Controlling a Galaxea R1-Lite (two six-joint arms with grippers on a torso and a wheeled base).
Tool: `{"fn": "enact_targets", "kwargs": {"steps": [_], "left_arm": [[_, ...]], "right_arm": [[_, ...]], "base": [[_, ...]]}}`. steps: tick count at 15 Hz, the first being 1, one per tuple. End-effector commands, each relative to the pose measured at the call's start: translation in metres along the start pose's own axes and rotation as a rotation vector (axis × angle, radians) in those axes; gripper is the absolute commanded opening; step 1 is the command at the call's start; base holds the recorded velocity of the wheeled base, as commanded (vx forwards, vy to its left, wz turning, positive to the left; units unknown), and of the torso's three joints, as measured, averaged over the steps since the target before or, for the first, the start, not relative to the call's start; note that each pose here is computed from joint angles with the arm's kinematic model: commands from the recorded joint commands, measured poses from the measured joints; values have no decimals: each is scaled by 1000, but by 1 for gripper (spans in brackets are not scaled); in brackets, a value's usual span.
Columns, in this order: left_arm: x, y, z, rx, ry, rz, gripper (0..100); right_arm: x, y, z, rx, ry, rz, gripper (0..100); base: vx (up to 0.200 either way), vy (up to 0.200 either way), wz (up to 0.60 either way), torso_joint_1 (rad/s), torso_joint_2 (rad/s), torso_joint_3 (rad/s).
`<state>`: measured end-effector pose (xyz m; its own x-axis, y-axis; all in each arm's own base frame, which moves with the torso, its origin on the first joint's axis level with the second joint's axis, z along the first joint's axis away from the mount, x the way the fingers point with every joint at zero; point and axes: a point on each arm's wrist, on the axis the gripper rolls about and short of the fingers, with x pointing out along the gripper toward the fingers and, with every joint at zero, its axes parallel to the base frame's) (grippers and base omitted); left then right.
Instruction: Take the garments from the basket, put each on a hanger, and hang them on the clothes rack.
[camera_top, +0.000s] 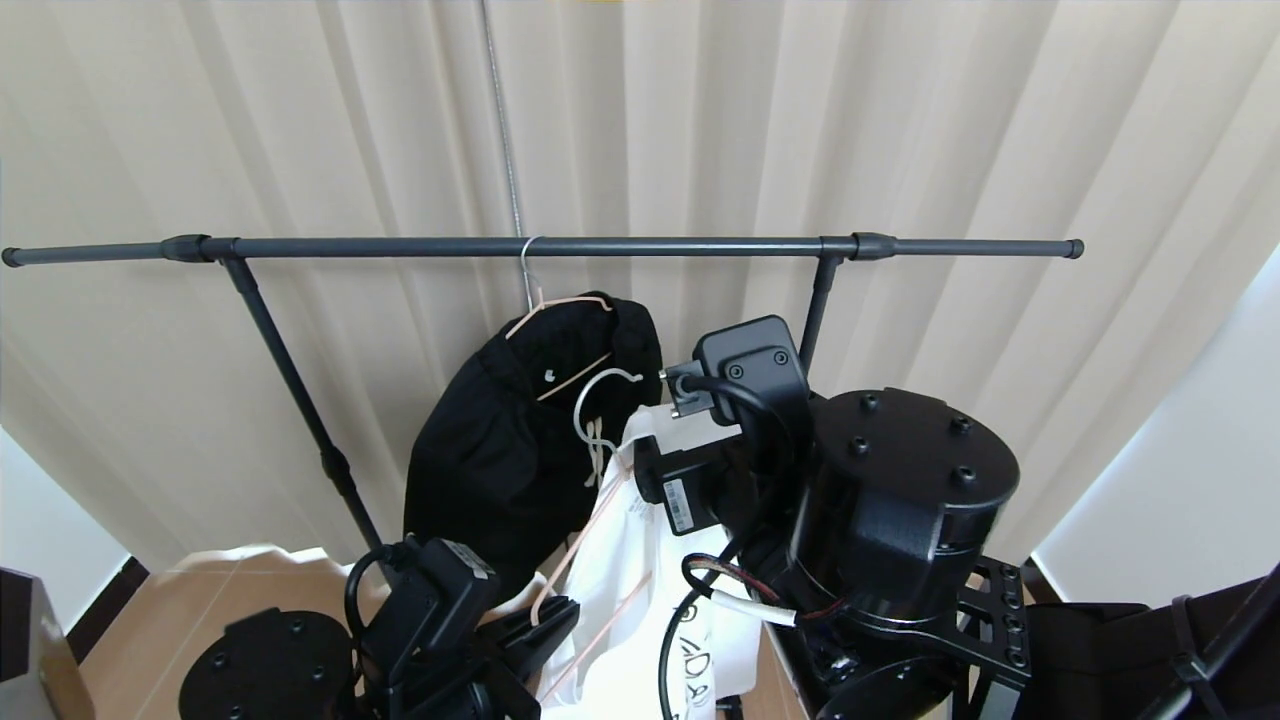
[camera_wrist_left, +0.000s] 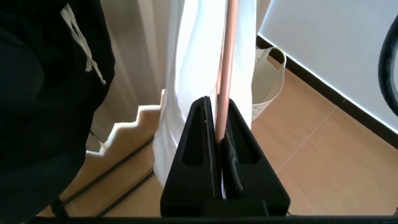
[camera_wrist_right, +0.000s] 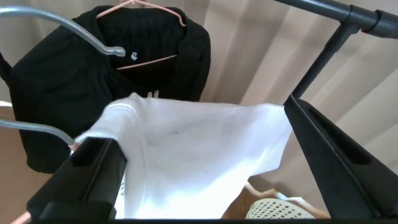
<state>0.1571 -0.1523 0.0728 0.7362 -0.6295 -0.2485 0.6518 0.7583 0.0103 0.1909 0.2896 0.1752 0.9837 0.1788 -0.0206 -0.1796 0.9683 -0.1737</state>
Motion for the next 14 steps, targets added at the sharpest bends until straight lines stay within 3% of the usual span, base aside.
{"fn": "enact_targets", "kwargs": {"steps": [1,3,14], "left_arm": [[-2,0,1,0,-5,-1,0],[-2,0,1,1,-8,-2,0],[3,8,7,-20,-40,53,0]], "right_arm": [[2,-1,2,11,-7,-9,100],[5,0,10,54,-45,-20,100],[3,1,4,36,-32,-13,100]], "base": [[0,0,0,0,0,0],[0,0,0,0,0,0],[0,0,0,0,0,0]]}}
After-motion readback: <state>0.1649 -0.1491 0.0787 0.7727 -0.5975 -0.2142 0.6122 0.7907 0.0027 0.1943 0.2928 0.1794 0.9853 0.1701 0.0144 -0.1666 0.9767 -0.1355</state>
